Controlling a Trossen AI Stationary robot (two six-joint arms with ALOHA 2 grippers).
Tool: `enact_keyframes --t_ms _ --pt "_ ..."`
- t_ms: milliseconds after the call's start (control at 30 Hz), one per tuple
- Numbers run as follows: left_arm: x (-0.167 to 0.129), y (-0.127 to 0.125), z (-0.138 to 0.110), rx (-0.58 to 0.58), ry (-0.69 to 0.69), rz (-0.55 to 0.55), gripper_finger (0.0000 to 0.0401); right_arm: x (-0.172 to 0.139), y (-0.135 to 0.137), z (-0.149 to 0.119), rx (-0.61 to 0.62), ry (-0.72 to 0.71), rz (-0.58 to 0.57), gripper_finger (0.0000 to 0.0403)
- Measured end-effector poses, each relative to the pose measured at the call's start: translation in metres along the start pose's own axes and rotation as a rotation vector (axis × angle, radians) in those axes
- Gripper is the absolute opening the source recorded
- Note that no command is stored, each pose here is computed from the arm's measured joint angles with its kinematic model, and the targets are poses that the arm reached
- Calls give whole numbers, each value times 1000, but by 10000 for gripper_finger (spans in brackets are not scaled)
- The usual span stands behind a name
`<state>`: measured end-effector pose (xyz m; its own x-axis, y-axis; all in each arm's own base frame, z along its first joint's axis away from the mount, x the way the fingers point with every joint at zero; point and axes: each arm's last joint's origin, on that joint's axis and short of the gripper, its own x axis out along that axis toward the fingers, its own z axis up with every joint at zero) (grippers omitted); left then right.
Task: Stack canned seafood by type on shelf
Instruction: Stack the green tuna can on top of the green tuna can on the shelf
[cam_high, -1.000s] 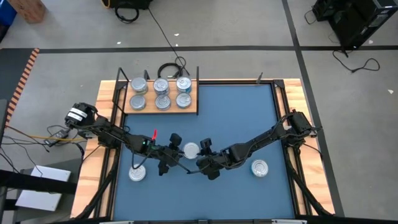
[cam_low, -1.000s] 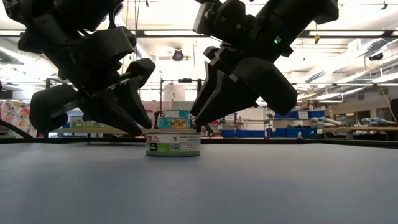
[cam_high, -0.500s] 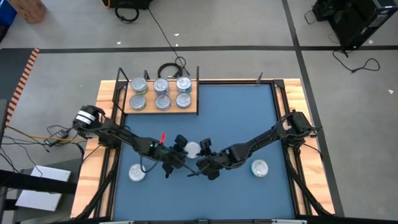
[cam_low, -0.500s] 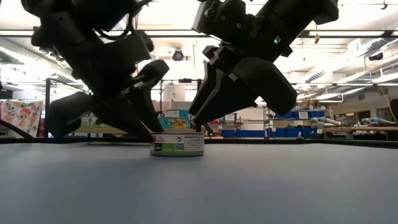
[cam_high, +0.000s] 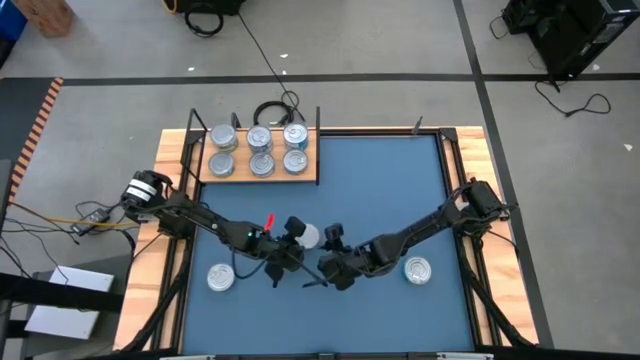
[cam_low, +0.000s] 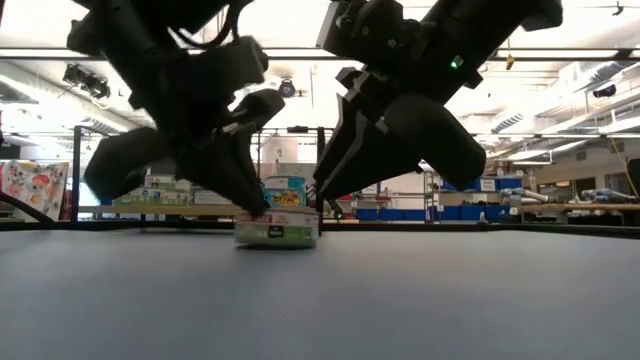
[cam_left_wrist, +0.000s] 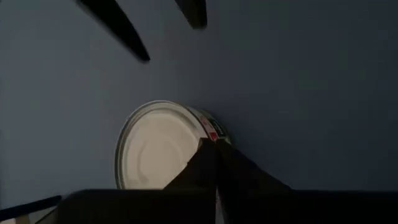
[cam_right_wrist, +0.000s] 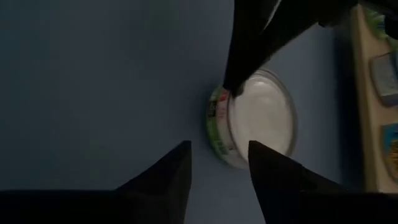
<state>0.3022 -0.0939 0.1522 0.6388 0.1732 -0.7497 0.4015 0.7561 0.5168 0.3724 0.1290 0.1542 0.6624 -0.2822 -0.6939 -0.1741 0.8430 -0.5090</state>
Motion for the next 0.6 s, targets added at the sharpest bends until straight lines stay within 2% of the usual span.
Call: enact_keyframes --t_ms 300,467,600 --pt "-7 13 20 -137 -62 -51 1 -7 10 2 -13 1 -63 242" --pt "-6 20 20 -214 -65 -56 1 -7 9 3 -3 -4 -85 280" --pt "-4 23 19 -263 -68 -71 1 6 18 -1 2 9 -125 295"
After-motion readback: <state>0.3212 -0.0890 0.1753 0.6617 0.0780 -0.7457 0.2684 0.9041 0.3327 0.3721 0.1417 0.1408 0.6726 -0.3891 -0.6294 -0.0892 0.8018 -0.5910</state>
